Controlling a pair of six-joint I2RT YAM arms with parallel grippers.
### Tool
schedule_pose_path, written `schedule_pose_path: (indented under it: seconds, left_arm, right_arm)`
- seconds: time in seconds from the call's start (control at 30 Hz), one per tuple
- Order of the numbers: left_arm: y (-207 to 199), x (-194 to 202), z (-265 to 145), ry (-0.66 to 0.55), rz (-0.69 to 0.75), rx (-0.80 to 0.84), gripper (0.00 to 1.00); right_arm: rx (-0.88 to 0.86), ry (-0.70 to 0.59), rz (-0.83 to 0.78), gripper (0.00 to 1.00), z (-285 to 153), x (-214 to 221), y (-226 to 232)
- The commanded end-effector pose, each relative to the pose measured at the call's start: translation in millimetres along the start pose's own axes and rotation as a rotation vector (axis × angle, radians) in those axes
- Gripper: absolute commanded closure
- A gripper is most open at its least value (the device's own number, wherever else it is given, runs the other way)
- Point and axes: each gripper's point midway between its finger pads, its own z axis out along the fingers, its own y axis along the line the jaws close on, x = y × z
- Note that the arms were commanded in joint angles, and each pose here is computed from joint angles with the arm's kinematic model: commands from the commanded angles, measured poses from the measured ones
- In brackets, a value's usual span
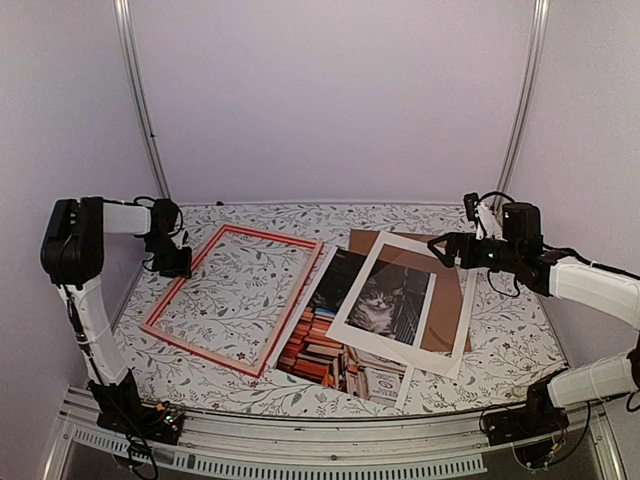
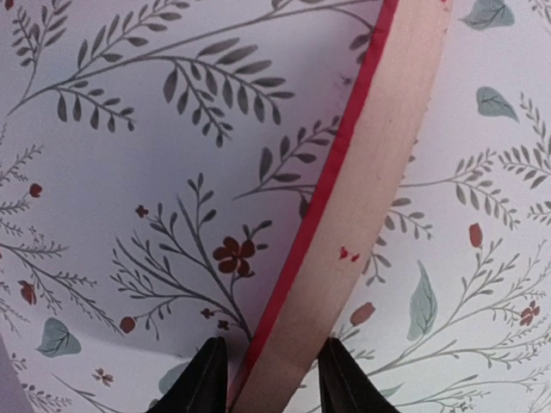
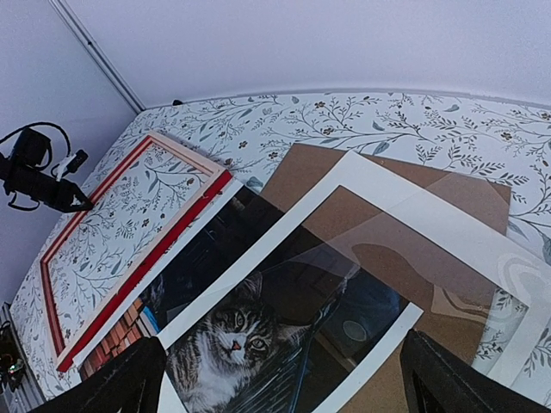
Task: Put the photo into the frame
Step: Move the frame body to the center of the board.
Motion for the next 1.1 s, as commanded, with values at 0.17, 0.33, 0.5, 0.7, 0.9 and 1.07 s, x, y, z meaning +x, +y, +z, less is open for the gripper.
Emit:
schedule_pose_path:
  seconds: [0.17, 0.33, 0.5, 0.7, 0.9, 1.07]
  left_arm:
    - [-34.9, 40.1, -5.5, 0.046, 0.023, -0.029, 0.62]
    - [-58.4, 59.6, -8.9, 0.044, 0.024, 0.009, 0.62]
    - [-77.1, 74.5, -9.9, 0.034, -0.001, 0.083, 0.64]
    - [-100.5, 76.2, -17.8, -0.020, -0.055, 0.216, 0.66]
    - [-107.5, 63.7, -36.9, -0.105, -0.074, 0.265, 0.57]
    - [-104.0, 36.1, -67.6, -0.241, -0.084, 0.257, 0.41]
  right_arm:
    - [-0.022, 0.001, 0.015, 0.01, 1.2, 4.5, 3.4]
    - [0.010, 0.011, 0.025, 0.01, 1.6, 5.8, -2.3]
    - [0.155, 0.066, 0.052, 0.01, 2.7, 11.6, -26.9]
    - [0.394, 0.182, 0.134, 0.01, -1.7, 31.5, -78.6]
    - [0.519, 0.221, 0.283, 0.01, -18.5, 53.2, -133.7]
    - [0.630, 0.219, 0.393, 0.01, -41.5, 68.3, -176.1]
